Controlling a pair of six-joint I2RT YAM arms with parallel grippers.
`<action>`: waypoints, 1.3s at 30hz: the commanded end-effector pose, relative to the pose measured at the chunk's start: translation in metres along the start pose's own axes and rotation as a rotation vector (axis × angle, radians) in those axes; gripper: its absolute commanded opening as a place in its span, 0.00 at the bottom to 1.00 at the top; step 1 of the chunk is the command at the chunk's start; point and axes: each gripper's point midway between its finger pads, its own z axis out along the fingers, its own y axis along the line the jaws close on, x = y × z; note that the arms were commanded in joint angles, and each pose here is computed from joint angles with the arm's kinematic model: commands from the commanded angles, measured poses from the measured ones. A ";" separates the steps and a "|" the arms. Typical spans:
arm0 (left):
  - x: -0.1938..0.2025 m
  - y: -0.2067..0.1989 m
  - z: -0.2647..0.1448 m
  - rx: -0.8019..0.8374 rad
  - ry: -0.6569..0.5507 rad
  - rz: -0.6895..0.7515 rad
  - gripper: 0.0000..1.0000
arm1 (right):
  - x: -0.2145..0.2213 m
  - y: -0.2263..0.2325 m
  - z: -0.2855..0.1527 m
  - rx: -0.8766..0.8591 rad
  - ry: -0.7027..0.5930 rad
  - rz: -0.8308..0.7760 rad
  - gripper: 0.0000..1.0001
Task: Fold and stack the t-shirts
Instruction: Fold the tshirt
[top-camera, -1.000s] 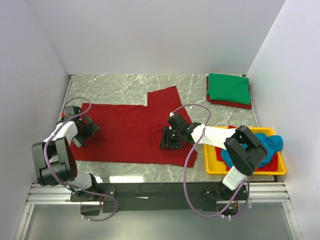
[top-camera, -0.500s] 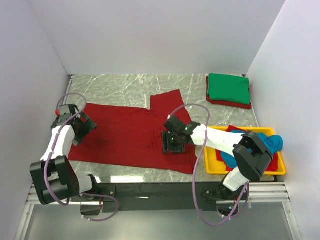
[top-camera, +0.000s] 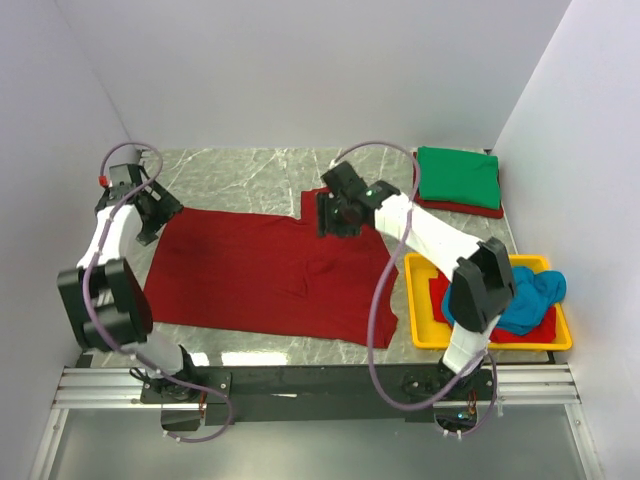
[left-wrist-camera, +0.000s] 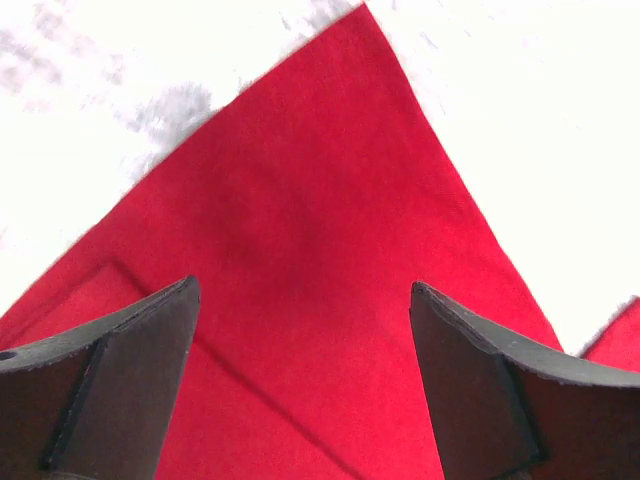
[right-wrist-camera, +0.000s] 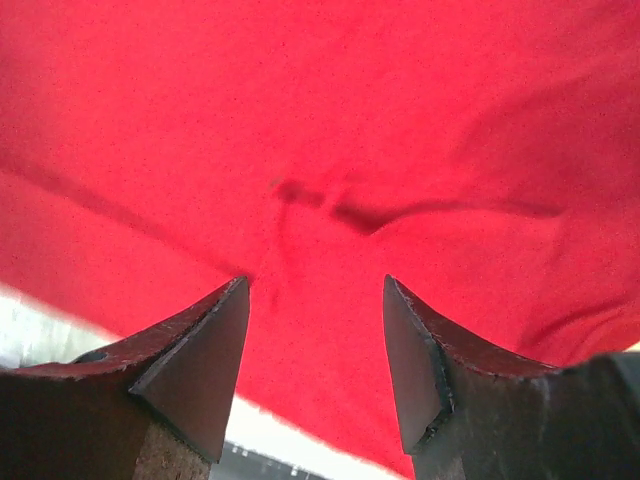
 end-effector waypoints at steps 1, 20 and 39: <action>-0.024 -0.012 0.013 0.007 -0.048 -0.025 0.91 | -0.046 -0.032 0.008 0.039 -0.058 0.066 0.63; -0.047 -0.023 0.091 -0.031 -0.045 -0.023 0.89 | -0.206 -0.131 0.122 0.078 -0.312 0.227 0.61; -0.045 -0.022 0.107 -0.045 -0.020 0.008 0.88 | -0.211 -0.157 0.167 0.091 -0.297 0.304 0.59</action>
